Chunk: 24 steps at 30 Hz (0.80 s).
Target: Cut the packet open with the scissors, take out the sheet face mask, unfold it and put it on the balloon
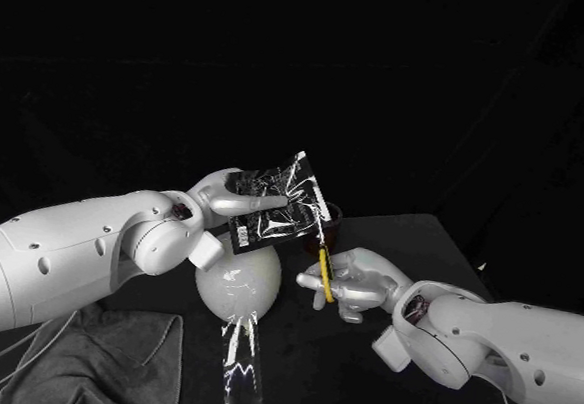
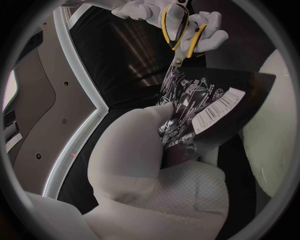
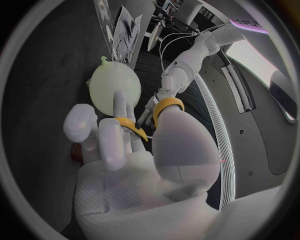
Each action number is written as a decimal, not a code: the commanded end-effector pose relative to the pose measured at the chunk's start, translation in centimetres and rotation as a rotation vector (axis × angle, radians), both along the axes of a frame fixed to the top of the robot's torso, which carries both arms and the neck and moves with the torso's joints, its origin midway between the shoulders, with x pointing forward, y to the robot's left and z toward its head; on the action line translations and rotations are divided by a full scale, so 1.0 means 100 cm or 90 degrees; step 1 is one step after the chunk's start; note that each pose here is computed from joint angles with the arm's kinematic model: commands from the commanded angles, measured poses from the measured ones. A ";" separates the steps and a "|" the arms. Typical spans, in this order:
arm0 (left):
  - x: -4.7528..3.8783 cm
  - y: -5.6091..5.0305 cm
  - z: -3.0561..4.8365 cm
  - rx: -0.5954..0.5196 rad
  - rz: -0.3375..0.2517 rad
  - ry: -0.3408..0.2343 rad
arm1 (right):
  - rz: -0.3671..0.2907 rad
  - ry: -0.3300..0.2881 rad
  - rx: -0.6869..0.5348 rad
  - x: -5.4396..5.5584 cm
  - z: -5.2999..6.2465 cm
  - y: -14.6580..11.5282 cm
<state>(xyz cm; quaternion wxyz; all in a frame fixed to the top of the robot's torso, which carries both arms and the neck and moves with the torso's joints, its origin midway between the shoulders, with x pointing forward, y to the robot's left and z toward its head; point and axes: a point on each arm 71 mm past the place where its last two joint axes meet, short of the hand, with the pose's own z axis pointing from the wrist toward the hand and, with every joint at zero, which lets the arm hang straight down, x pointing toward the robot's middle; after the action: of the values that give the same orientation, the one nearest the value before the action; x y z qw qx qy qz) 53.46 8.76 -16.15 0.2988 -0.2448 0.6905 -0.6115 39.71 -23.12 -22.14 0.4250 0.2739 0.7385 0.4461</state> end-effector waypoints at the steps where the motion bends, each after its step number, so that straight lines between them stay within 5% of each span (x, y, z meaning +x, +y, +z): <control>1: -0.0016 -0.001 -0.0015 0.020 -0.023 -0.013 | -0.004 -0.006 0.006 0.002 0.003 -0.003; 24: 0.0008 0.004 -0.0023 0.033 -0.031 -0.027 | -0.027 -0.001 0.022 0.002 0.004 -0.010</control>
<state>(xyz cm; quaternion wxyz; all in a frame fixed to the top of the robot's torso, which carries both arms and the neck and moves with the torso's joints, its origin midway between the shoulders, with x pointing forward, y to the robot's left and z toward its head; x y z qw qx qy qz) 53.74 9.33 -16.27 0.3109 -0.2226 0.6993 -0.6040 39.75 -23.98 -22.11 0.4232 0.2878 0.7377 0.4403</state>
